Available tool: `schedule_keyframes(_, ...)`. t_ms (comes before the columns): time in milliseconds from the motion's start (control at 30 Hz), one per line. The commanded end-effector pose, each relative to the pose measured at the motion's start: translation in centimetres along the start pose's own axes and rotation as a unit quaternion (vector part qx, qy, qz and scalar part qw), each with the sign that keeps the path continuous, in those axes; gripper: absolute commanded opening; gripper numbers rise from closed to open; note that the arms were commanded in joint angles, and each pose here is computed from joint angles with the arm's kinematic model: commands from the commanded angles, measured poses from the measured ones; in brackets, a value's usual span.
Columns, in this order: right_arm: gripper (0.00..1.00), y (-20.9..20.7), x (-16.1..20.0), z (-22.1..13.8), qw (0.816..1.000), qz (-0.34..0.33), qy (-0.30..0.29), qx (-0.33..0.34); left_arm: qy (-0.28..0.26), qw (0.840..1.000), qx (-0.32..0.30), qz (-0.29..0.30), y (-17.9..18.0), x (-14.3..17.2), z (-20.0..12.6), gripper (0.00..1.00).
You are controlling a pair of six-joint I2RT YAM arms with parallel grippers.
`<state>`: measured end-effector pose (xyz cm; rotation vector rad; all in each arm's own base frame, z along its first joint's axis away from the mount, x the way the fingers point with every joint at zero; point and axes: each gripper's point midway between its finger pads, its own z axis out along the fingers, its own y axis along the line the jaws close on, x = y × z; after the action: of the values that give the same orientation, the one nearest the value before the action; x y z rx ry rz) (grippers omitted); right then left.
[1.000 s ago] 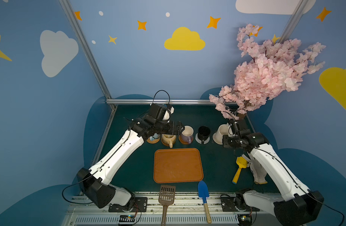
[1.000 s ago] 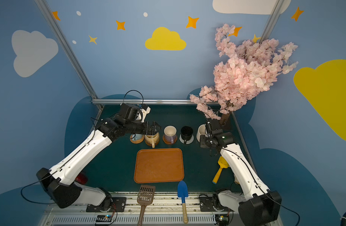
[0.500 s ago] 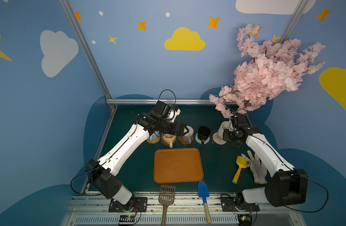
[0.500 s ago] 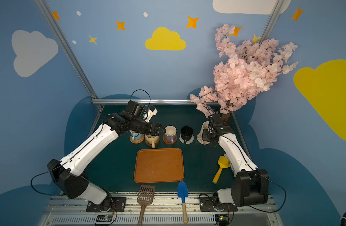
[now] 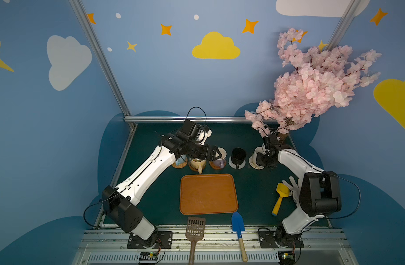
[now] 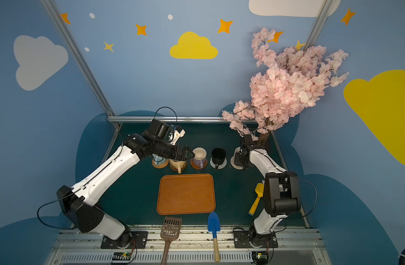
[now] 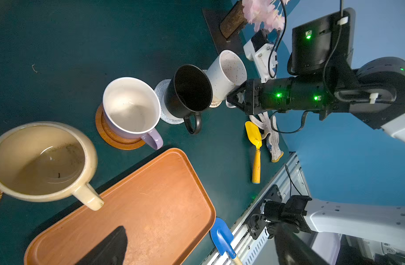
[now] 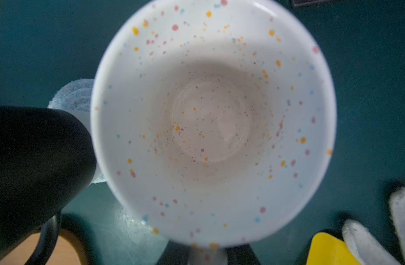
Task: Place cups on coasters
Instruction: Place the cup on the coaster.
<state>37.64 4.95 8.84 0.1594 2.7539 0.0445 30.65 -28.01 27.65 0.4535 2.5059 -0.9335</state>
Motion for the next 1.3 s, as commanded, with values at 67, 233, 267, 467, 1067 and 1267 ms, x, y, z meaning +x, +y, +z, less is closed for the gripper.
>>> schedule_keyframes(67, 0.00, 0.7, -3.8, -1.8, 0.998, -0.014, -0.060, -0.013, -0.002, 1.000, 0.015, -0.003, -0.6, -0.2, 0.5, 1.00)
schedule_keyframes(233, 0.00, 0.9, -3.2, -1.1, 0.999, -0.025, -0.044, -0.010, -0.005, 1.000, 0.009, 0.003, -0.5, -0.4, 0.4, 1.00)
schedule_keyframes(267, 0.00, 0.8, -3.1, -1.0, 0.999, -0.027, -0.044, -0.005, -0.006, 1.000, 0.008, 0.004, -0.5, -0.4, 0.3, 0.99)
schedule_keyframes(467, 0.00, 0.8, -2.3, -0.7, 0.998, -0.043, -0.040, 0.008, -0.012, 1.000, 0.002, 0.007, -0.5, -0.5, -0.1, 1.00)
schedule_keyframes(1067, 0.00, 1.1, -1.3, -0.7, 0.998, -0.050, -0.032, 0.007, -0.030, 0.999, -0.002, 0.011, -0.5, -1.1, -0.4, 1.00)
schedule_keyframes(1267, 0.18, 1.0, -0.7, -0.3, 0.999, -0.046, -0.023, 0.008, -0.029, 1.000, -0.003, 0.010, -0.4, -1.0, -0.4, 1.00)
